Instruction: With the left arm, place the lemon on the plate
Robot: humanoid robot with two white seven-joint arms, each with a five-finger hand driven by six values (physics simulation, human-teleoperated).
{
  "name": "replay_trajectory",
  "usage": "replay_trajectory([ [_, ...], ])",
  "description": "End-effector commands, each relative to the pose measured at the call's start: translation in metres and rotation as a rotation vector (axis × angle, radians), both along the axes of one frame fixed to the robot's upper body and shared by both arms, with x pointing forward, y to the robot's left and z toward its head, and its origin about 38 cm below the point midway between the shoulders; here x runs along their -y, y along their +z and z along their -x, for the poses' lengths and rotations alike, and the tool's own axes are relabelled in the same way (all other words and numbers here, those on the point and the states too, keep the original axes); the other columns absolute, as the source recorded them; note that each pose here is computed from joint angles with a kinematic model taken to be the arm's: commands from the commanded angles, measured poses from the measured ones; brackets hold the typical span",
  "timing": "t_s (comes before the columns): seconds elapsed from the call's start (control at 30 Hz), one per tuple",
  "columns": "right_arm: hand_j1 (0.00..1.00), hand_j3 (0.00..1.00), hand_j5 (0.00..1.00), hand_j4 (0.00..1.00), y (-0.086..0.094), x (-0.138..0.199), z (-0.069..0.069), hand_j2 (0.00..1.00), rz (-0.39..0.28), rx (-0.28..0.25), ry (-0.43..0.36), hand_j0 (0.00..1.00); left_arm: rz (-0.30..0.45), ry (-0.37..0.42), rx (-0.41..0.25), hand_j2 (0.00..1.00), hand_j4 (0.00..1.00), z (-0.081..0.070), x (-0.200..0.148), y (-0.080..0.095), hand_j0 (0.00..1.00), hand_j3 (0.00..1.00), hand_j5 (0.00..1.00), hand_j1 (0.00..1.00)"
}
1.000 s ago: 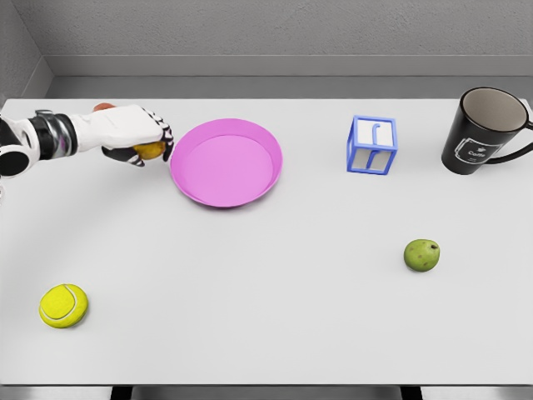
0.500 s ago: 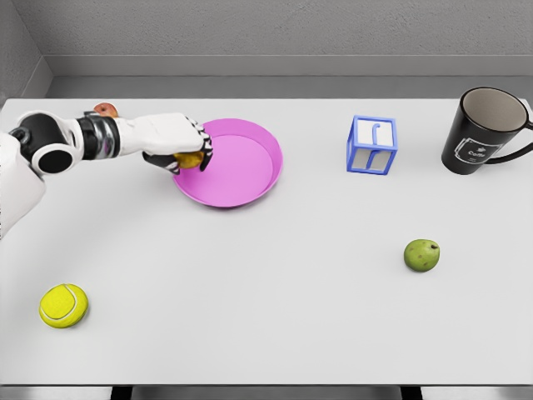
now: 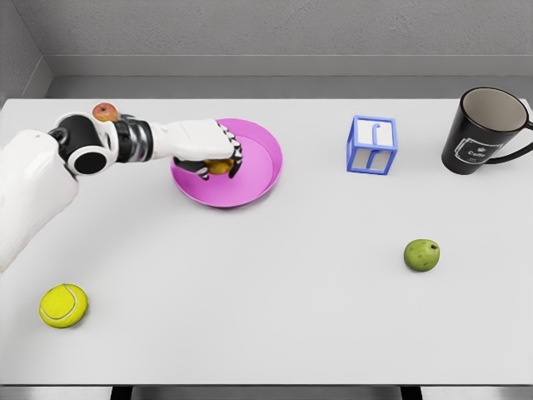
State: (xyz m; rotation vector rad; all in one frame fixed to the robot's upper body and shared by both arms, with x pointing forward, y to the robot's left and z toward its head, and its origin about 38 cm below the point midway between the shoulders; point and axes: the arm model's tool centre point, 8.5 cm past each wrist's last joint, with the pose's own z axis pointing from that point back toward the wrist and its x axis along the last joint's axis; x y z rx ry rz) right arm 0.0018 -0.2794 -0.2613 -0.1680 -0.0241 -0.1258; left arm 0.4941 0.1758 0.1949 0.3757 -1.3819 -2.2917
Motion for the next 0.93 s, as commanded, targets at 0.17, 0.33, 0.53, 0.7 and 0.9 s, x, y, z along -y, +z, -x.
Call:
replay_trajectory([
  [0.17,1.0,1.0,1.0,1.0,0.0,0.0,0.0,1.0,-0.001,-0.001,0.0,1.0,0.013,0.035,-0.007,1.0,1.0,-0.003,0.0,0.0,1.0,1.0,1.0,1.0],
  [0.33,1.0,1.0,1.0,1.0,0.0,0.0,0.0,1.0,-0.001,-0.001,0.0,1.0,0.013,0.1,0.058,1.0,1.0,-0.016,-0.032,0.034,1.0,1.0,1.0,1.0],
  [0.53,1.0,1.0,1.0,1.0,0.0,0.0,0.0,1.0,0.0,0.001,0.0,1.0,0.058,0.359,0.119,1.0,1.0,-0.009,-0.161,0.066,1.0,1.0,1.0,1.0],
  [0.7,1.0,1.0,1.0,1.0,0.0,0.0,0.0,1.0,0.001,-0.001,0.0,1.0,0.097,0.522,-0.004,1.0,1.0,0.032,-0.237,0.012,1.0,1.0,1.0,1.0],
  [0.9,1.0,1.0,1.0,1.0,0.0,0.0,0.0,1.0,-0.001,-0.001,0.0,1.0,0.207,0.566,-0.079,1.0,1.0,0.039,-0.25,-0.004,1.0,1.0,1.0,1.0],
])
